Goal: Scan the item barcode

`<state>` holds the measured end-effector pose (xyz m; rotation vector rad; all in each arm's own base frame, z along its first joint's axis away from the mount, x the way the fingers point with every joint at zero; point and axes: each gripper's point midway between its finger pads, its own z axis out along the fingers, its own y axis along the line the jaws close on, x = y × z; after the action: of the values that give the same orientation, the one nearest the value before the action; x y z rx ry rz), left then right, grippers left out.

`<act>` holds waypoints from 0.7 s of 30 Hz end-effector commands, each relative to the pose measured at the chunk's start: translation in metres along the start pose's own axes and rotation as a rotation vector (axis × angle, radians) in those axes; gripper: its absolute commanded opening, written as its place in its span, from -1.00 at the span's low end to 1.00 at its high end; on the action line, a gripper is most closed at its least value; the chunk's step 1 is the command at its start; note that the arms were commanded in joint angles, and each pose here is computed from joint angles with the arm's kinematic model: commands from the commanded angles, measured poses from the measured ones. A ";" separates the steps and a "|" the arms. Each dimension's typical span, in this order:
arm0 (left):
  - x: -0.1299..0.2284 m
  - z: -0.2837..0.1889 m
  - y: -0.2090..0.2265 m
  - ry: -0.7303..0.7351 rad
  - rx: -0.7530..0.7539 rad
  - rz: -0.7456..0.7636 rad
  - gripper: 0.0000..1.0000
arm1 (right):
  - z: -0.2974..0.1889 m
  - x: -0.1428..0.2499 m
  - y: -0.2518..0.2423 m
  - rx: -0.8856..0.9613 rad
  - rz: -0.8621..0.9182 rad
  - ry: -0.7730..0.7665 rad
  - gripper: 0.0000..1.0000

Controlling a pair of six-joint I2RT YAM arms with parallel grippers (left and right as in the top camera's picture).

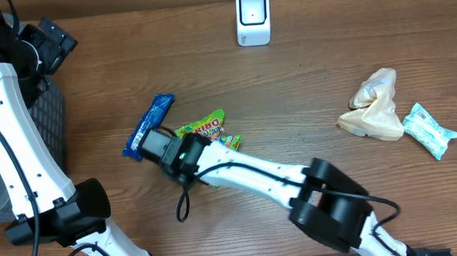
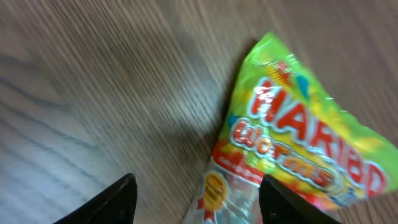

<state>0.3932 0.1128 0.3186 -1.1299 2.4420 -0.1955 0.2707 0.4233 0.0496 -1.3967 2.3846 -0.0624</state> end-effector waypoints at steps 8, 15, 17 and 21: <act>0.001 -0.014 -0.003 -0.027 0.024 -0.002 1.00 | 0.055 0.022 -0.032 0.144 -0.076 0.106 0.32; 0.001 -0.014 -0.003 -0.027 0.024 -0.002 1.00 | 0.066 0.032 -0.046 0.160 -0.064 0.160 -0.93; 0.001 -0.014 -0.003 -0.027 0.024 -0.002 1.00 | 0.049 0.027 -0.051 0.119 0.003 0.180 -0.93; 0.001 -0.014 -0.003 -0.027 0.024 -0.002 1.00 | -0.030 -0.006 -0.051 -0.371 0.206 0.140 -0.93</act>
<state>0.3932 0.1127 0.3186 -1.1297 2.4421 -0.1965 0.3000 0.3736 0.0324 -1.4599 2.6574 -0.1780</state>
